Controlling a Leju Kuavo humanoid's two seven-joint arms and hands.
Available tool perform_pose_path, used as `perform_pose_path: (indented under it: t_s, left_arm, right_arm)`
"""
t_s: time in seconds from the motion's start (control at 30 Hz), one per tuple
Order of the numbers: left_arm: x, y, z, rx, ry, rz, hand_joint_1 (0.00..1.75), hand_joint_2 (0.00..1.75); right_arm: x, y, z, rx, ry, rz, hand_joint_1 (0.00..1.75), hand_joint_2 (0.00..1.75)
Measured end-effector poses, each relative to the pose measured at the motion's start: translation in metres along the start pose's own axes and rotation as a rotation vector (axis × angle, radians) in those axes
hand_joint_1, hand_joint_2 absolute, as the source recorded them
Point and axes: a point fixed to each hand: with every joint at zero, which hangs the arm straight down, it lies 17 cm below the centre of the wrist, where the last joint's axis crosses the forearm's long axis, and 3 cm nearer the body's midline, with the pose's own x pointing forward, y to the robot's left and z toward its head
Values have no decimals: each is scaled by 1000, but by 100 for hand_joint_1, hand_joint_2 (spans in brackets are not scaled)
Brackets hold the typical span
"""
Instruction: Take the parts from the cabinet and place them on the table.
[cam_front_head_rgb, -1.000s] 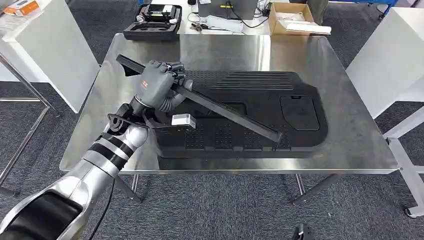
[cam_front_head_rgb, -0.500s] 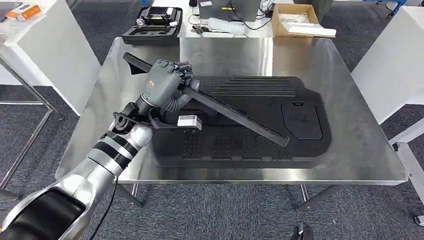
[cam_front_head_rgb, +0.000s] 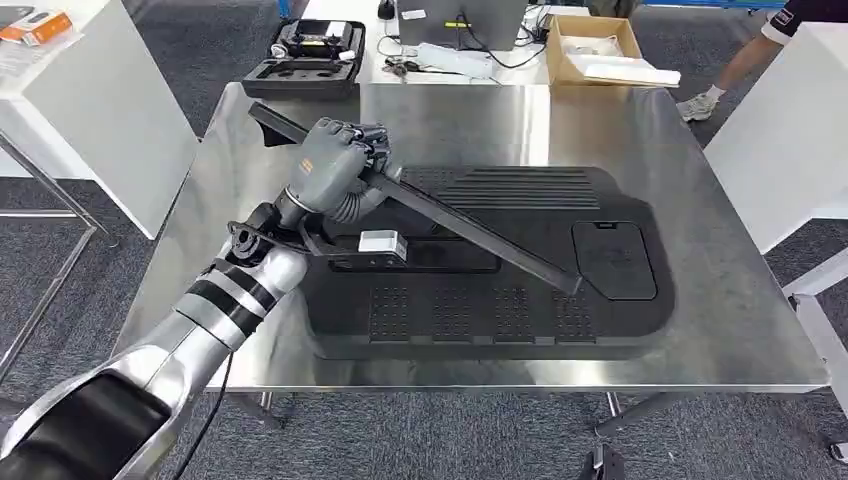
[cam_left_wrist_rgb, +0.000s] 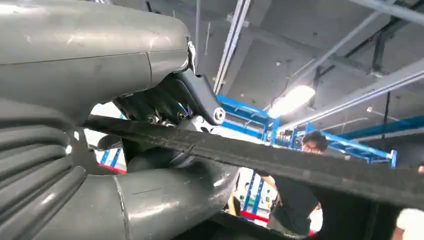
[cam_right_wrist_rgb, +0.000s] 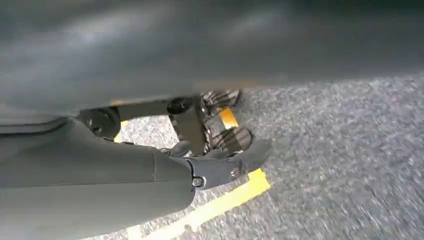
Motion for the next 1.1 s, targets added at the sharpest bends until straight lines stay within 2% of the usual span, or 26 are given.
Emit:
perform_pose_path:
  t_s: [0.33, 0.73, 0.97, 1.1]
  left_arm:
    - [11, -13, -5, -32, 5, 45, 175, 175]
    - [16, -52, -6, -171, 75, 115, 175, 175]
    - [25, -77, -8, -258, 84, 130, 175, 175]
    - [26, -78, -8, -259, 83, 130, 175, 175]
  right_arm:
    - [-2, 5, 0, 8, 3, 0, 0, 0]
    - [-5, 9, 1, 16, 10, -6, 0, 0]
    - [-9, 13, 1, 24, 24, -1, 0, 0]
    - [-10, 14, 2, 24, 24, -1, 0, 0]
